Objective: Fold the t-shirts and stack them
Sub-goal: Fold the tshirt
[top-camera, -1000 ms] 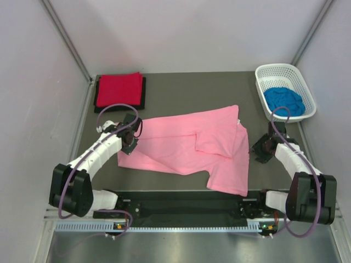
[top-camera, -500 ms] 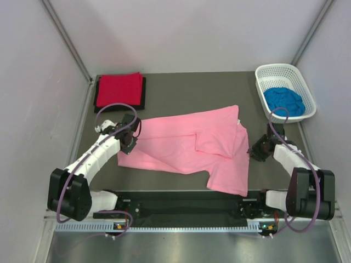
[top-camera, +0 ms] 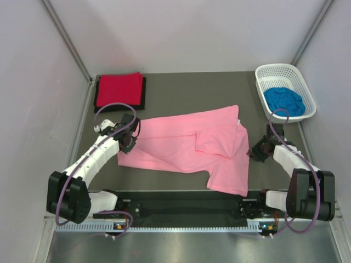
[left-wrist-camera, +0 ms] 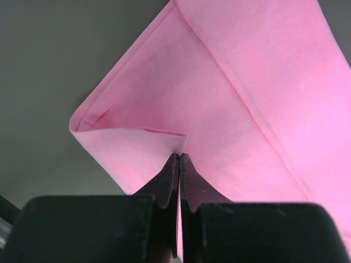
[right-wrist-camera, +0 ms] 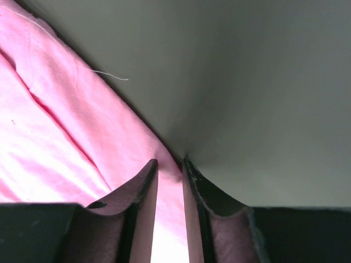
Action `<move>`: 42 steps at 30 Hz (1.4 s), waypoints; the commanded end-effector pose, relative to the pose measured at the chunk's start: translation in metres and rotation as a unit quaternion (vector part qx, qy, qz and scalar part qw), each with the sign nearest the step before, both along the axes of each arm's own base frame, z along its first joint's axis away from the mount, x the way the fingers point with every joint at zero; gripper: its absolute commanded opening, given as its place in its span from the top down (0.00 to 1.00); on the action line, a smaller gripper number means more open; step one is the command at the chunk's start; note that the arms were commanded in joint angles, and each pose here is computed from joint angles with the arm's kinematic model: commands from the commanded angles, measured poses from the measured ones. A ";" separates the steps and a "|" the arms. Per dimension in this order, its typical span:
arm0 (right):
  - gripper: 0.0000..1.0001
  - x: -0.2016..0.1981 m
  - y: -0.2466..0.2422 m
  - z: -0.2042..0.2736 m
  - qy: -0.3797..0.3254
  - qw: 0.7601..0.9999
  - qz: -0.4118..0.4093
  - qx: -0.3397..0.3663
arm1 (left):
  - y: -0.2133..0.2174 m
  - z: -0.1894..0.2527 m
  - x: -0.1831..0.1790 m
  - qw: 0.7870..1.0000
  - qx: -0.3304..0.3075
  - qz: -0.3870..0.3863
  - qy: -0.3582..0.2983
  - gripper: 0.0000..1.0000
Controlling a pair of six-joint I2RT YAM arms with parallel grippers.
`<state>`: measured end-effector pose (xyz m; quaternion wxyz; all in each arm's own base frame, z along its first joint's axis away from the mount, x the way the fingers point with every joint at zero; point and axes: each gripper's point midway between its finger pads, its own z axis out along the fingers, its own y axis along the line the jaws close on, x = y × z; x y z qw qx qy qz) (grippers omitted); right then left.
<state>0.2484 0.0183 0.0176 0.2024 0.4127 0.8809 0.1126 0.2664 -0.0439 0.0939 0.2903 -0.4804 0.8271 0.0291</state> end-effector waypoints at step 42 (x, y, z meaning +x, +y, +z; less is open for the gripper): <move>1.00 0.039 0.005 0.059 -0.099 0.993 0.057 -0.015 | 0.030 0.033 0.005 0.996 0.066 0.041 -0.049 1.00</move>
